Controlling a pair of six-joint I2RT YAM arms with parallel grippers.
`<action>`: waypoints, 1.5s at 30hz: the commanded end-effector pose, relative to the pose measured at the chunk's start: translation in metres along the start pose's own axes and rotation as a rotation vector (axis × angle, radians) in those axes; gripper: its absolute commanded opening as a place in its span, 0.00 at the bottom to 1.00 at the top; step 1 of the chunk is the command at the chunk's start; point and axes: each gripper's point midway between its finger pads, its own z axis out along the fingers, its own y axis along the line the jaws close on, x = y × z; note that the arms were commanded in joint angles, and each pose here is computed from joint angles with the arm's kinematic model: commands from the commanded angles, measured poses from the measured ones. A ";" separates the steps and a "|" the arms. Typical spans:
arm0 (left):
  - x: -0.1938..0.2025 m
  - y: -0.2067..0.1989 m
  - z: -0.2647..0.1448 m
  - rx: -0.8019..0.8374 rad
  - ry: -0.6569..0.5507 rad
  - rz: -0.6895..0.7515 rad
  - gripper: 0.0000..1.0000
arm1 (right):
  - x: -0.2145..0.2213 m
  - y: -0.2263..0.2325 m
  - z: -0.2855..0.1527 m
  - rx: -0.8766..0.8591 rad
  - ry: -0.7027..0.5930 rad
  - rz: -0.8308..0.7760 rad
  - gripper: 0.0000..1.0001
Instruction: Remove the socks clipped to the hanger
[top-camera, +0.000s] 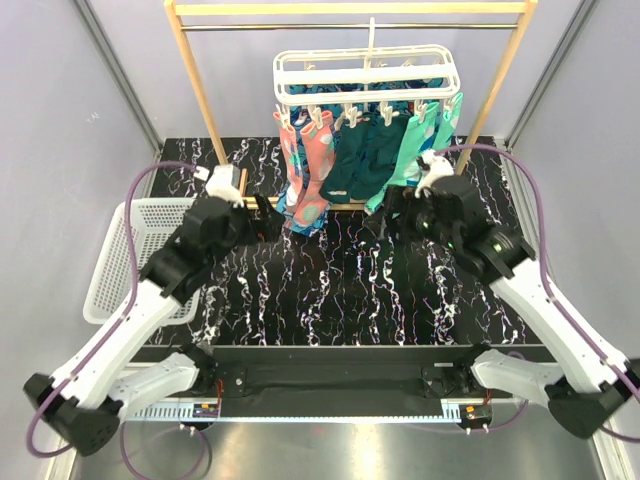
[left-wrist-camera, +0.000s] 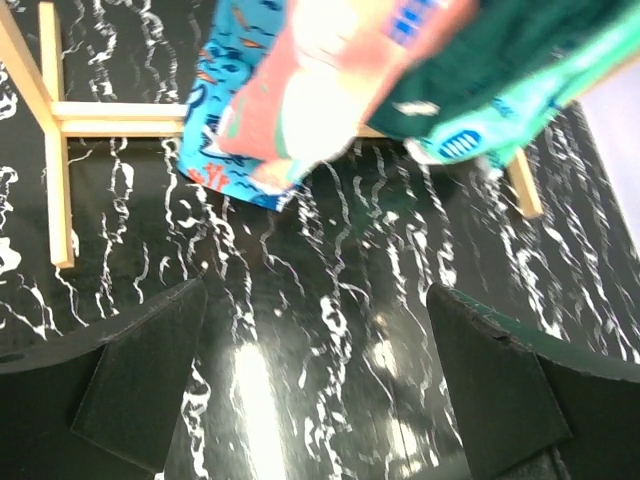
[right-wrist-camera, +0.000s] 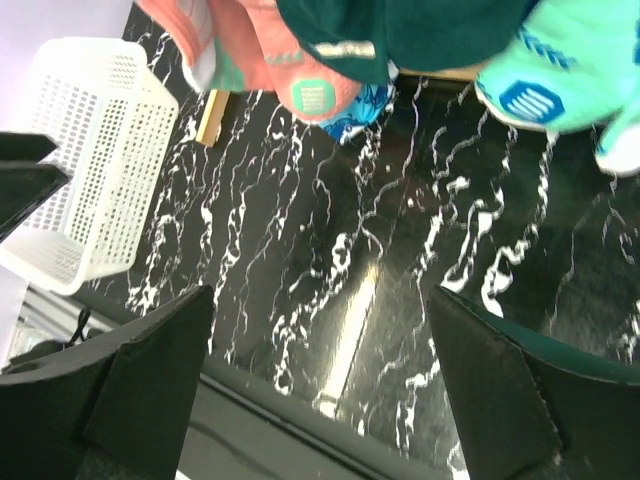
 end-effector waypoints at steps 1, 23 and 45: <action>-0.038 -0.005 0.022 0.065 -0.096 -0.036 0.93 | -0.041 0.023 0.017 -0.059 -0.088 -0.038 0.92; -0.017 -0.015 0.140 0.111 -0.190 0.080 0.75 | -0.103 0.072 0.028 -0.214 -0.223 -0.071 0.75; -0.004 -0.061 0.061 0.248 -0.233 0.143 0.00 | -0.188 0.159 0.050 -0.243 -0.406 -0.091 0.65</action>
